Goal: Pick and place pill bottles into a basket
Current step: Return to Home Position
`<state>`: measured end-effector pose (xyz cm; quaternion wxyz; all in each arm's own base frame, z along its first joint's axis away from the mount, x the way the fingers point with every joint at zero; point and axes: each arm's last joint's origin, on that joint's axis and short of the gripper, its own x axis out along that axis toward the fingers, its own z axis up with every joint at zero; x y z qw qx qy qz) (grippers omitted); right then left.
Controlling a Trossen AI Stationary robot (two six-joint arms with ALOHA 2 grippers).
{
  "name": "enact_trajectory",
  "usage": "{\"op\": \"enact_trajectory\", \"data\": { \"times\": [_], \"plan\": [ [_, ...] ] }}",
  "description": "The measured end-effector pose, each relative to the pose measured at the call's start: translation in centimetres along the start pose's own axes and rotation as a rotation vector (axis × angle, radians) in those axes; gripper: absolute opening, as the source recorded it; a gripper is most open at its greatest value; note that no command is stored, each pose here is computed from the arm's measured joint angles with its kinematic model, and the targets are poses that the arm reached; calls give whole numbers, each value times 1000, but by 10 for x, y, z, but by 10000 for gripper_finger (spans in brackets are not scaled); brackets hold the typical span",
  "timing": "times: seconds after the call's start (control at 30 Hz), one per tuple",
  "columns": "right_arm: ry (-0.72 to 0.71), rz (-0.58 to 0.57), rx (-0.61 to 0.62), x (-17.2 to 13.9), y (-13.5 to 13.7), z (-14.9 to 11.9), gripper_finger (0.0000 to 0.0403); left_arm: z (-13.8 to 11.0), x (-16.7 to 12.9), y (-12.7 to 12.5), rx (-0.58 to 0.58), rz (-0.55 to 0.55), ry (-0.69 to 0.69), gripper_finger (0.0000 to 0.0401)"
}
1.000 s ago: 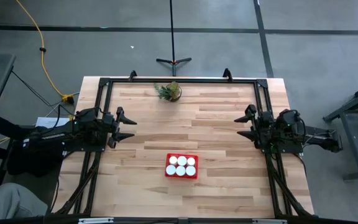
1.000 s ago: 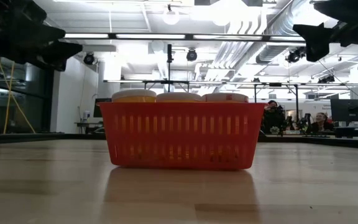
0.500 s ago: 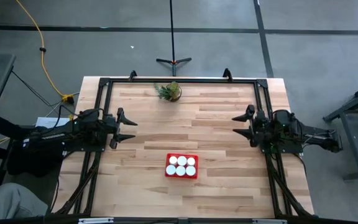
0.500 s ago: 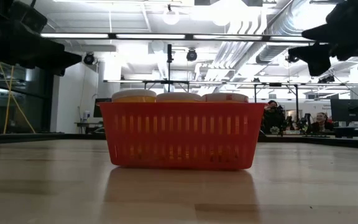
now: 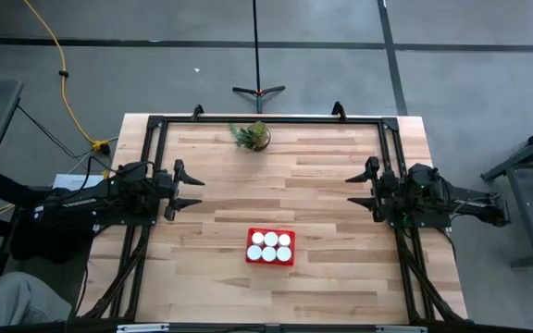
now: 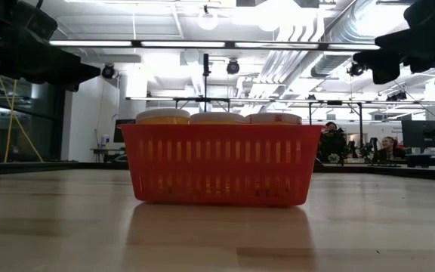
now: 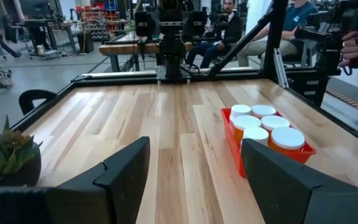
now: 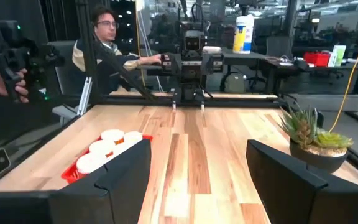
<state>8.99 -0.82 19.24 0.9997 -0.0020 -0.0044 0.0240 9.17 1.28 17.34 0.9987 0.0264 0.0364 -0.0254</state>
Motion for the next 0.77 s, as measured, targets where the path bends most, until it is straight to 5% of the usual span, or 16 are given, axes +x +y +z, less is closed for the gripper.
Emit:
{"op": "enact_trajectory", "data": {
  "times": [0.77],
  "plan": [
    [60, -43, 13, 0, -1, -6, 255, 0, 0, 0, 0, 3, 0, 287]
  ]
}}
